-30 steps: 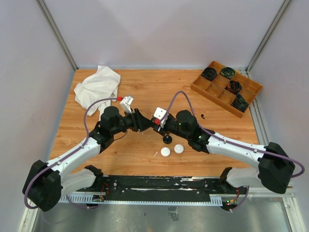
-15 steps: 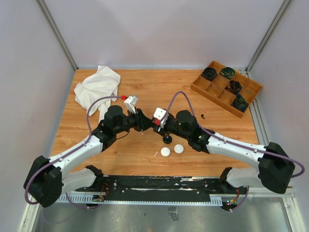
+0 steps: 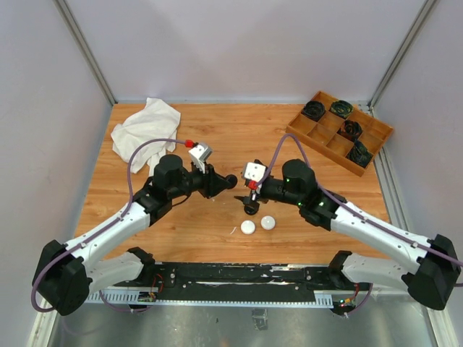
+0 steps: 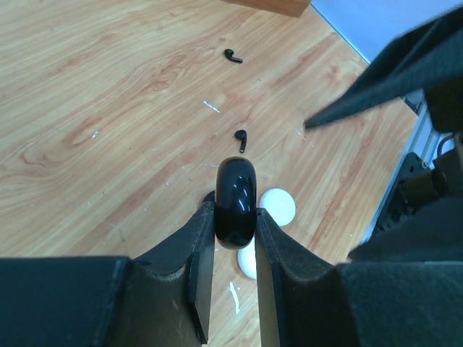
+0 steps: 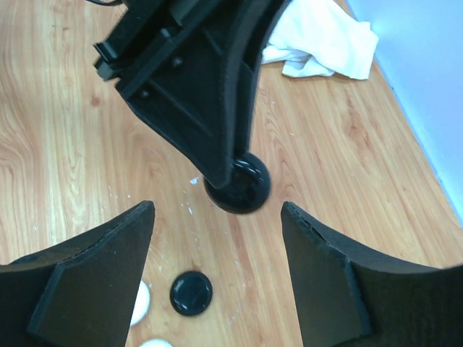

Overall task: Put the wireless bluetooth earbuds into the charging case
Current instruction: Pick up the charging case at the center of the board.

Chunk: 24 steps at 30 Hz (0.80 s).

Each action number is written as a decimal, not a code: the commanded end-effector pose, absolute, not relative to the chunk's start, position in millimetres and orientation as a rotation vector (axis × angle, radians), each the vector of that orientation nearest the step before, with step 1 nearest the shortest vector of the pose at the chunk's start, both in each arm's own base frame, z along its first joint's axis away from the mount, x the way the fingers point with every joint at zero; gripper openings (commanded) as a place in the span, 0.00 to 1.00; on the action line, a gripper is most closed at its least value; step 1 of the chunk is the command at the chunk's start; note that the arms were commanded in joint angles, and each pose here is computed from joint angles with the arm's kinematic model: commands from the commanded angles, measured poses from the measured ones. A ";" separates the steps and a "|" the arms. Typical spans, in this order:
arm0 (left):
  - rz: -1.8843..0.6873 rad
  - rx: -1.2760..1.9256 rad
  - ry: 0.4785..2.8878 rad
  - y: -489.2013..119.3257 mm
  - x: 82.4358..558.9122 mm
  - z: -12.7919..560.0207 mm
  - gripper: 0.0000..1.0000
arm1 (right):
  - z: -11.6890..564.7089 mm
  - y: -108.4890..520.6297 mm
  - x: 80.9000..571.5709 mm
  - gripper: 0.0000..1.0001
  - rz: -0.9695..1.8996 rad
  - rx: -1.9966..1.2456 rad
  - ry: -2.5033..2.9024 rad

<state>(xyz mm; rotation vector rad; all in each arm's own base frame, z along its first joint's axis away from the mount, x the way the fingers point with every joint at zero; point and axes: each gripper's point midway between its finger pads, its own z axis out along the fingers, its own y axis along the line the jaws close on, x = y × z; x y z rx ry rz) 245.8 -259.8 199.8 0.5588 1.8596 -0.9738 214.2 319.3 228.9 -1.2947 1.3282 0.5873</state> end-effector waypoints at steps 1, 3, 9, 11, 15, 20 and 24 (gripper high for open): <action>-0.978 0.725 1.720 -266.8 237.0 219.3 0.15 | 244.1 296.8 196.4 0.72 0.640 -1.399 1.304; -0.991 0.773 1.668 -269.3 232.4 224.4 0.15 | 249.7 288.5 192.9 0.73 0.641 -1.409 1.302; -0.973 0.915 1.512 -275.7 218.3 227.6 0.17 | 254.1 272.9 187.9 0.72 0.650 -1.465 1.337; -0.950 0.967 1.484 -280.3 214.8 224.2 0.17 | 253.9 270.9 185.8 0.72 0.656 -1.488 1.352; -0.916 1.060 1.414 -290.3 206.2 224.3 0.18 | 256.4 270.2 181.4 0.72 0.672 -1.533 1.350; -0.891 1.117 1.332 -294.8 198.5 233.4 0.18 | 256.4 269.8 180.0 0.67 0.680 -1.578 1.369; -0.908 1.156 1.291 -298.1 190.0 236.5 0.18 | 259.2 274.1 180.4 0.60 0.707 -1.599 1.369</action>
